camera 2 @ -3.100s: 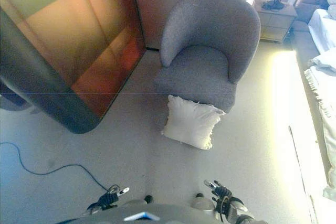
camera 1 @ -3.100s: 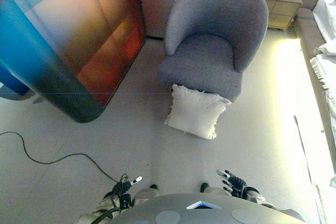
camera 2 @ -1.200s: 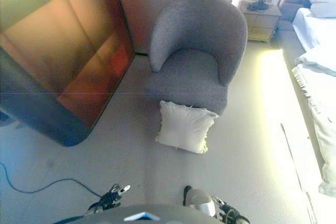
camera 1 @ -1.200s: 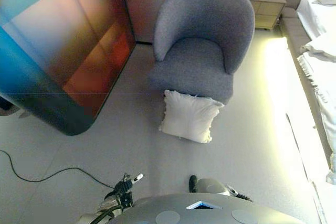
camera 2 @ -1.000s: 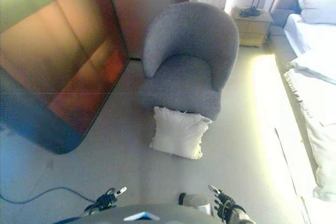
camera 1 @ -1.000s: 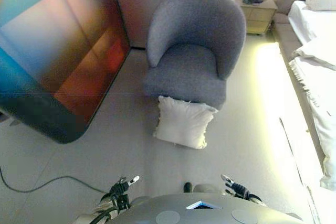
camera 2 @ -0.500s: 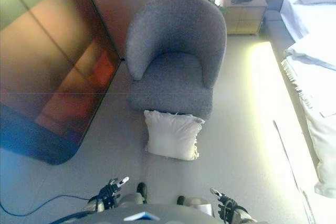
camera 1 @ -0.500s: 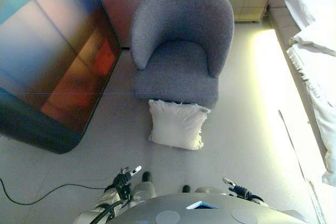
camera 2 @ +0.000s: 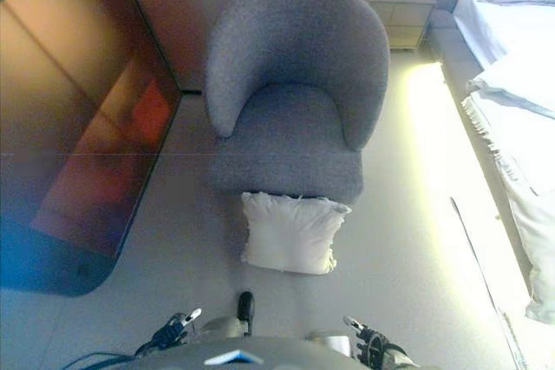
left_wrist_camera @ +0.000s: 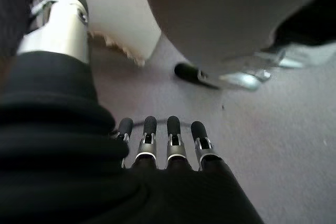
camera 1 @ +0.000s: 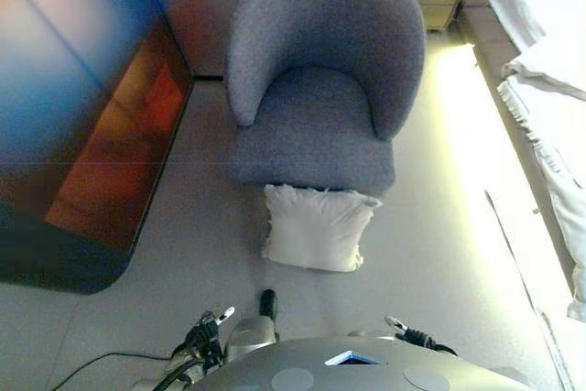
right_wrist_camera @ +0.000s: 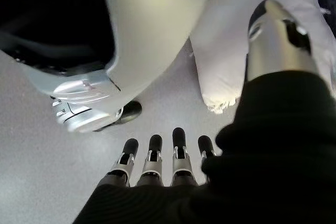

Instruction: Pick up the cushion and take it to the sofa

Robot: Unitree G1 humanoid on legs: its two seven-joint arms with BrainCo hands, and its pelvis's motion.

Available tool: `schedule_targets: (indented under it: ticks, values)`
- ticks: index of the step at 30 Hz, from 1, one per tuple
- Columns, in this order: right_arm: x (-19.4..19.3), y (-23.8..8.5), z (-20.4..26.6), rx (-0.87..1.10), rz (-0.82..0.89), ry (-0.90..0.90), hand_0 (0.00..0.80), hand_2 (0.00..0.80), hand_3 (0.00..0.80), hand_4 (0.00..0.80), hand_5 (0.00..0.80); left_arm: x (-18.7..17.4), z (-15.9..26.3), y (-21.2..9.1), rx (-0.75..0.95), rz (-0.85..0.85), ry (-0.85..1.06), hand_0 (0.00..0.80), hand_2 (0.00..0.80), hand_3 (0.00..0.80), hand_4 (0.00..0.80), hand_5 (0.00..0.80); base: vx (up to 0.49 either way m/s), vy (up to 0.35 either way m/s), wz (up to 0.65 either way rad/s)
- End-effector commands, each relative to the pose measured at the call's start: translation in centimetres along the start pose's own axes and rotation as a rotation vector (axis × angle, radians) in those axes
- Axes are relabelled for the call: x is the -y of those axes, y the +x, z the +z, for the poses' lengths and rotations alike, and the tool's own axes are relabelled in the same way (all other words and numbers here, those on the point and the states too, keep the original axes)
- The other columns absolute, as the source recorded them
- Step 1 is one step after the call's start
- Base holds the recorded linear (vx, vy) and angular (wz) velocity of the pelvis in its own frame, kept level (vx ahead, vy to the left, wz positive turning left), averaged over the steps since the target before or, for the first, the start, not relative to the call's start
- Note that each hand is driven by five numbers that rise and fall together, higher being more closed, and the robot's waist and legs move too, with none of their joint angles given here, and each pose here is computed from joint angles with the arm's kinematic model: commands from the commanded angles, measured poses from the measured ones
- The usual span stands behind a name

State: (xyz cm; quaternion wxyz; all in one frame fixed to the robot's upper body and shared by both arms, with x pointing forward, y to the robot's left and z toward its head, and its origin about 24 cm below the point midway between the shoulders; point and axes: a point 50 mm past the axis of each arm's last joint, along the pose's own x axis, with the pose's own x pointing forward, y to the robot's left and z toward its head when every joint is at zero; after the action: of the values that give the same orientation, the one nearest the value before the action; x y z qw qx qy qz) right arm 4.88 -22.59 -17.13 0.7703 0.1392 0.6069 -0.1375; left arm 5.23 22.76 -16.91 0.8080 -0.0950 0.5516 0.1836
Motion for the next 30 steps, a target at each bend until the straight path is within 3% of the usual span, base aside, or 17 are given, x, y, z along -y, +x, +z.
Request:
schedule_targets:
  ticks: [1,8,14,21,30]
  values:
    - [0.2,0.0,1.2,0.047,0.004,0.038,0.000,0.000,0.000,0.000,0.000,-0.4,-0.1,-0.1,0.021,0.024,-0.039,0.000,0.000,0.000,0.000,0.000,0.248,0.177,0.07]
    - [-2.2,0.3,3.8,0.170,0.104,0.051,0.000,0.000,0.000,0.000,0.000,-1.4,0.7,-0.2,0.052,0.004,0.092,0.000,0.000,0.000,0.000,0.000,0.210,0.176,0.02]
    - [-2.1,0.2,3.7,0.173,0.104,0.048,0.000,0.000,0.000,0.000,0.000,-1.5,1.9,0.0,0.092,0.000,0.121,0.000,0.000,0.000,0.000,0.000,0.141,0.188,0.02]
    - [-0.8,0.1,2.7,0.133,0.053,0.056,0.000,0.000,0.000,0.000,0.000,-0.7,4.1,0.2,0.170,-0.019,0.087,0.000,0.000,0.000,0.000,0.000,0.126,-0.009,0.01]
    - [-0.9,0.1,3.0,0.117,0.062,0.062,0.000,0.000,0.000,0.000,0.000,-2.3,1.6,-0.2,0.090,0.051,0.053,0.000,0.000,0.000,0.000,0.000,0.071,-0.054,-0.04]
